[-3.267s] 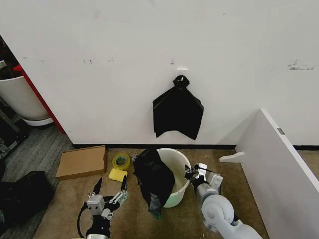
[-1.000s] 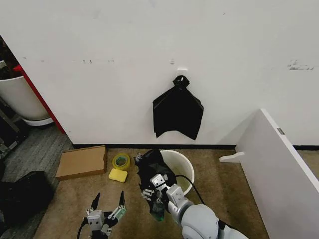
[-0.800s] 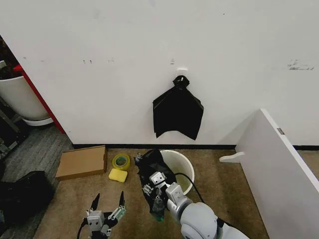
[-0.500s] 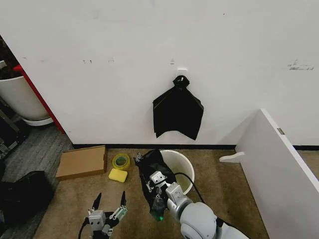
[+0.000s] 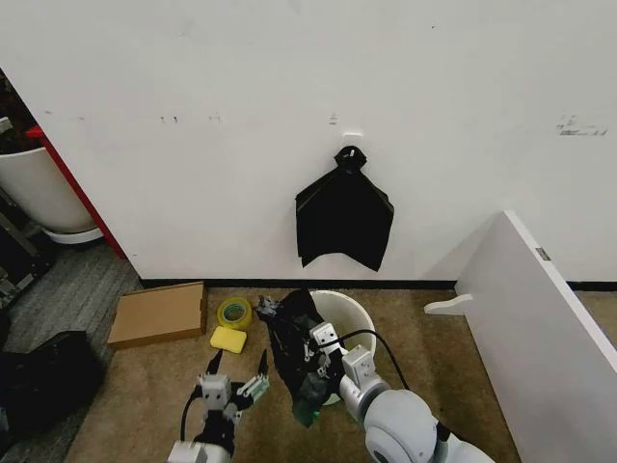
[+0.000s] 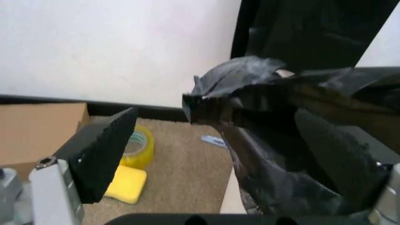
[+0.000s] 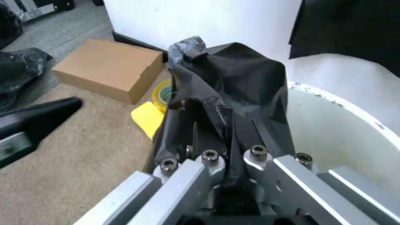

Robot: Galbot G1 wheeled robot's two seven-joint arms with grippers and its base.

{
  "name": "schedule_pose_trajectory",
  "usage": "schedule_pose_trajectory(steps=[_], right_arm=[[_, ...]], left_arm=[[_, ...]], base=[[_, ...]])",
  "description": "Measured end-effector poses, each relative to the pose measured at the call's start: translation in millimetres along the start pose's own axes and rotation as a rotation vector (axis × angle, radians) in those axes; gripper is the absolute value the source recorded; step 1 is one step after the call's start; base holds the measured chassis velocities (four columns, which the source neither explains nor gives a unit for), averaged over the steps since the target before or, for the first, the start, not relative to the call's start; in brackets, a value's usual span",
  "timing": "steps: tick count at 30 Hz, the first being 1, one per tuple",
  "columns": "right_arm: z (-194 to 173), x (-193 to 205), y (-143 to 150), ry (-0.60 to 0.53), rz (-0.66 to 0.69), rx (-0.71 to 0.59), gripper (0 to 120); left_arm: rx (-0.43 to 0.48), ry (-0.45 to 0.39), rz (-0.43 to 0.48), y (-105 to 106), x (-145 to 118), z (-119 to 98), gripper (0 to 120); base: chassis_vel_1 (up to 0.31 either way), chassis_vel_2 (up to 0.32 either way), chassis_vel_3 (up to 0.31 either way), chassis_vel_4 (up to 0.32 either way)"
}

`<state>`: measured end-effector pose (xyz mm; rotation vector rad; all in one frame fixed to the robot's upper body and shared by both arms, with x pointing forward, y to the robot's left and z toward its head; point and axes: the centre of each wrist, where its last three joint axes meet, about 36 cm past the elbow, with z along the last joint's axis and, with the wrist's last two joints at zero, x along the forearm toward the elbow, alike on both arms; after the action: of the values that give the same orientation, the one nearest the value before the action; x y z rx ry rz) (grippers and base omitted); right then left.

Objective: Place the garbage bag over the trash bin.

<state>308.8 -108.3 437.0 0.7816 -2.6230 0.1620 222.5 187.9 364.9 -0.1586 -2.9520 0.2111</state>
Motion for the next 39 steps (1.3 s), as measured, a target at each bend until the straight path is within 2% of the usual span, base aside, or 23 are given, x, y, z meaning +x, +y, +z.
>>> schedule_pose_trajectory(steps=[8, 12, 21, 28, 32, 39], right_arm=[[-2.6, 5.5, -3.7, 0.011, 0.006, -0.041, 0], [-2.6, 6.3, -4.8, 0.015, 0.008, -0.044, 0], [-2.1, 5.1, -3.2, 0.016, 0.007, -0.049, 0], [2.2, 6.1, 0.8, 0.027, 0.003, -0.05, 0], [4.2, 5.0, 4.0, 0.032, -0.002, -0.048, 0], [4.3, 3.4, 4.6, 0.032, 0.001, -0.053, 0]], left_arm=[[0.052, 0.075, 0.018, -13.4, -34.2, -10.2, 99], [0.069, 0.12, 0.048, -18.6, -41.6, -9.2, 99], [0.065, 0.161, 0.075, -29.1, -49.3, -3.8, 98], [0.082, 0.25, 0.07, -44.3, -68.5, -15.5, 96], [0.091, 0.351, 0.053, -51.1, -80.2, -28.3, 94], [0.029, 0.449, 0.027, -48.6, -94.0, -36.9, 93]], base=[[0.0, 0.0, 0.0, 0.0], [0.0, 0.0, 0.0, 0.0], [0.0, 0.0, 0.0, 0.0], [0.0, 0.0, 0.0, 0.0], [0.0, 0.0, 0.0, 0.0], [0.0, 0.0, 0.0, 0.0]])
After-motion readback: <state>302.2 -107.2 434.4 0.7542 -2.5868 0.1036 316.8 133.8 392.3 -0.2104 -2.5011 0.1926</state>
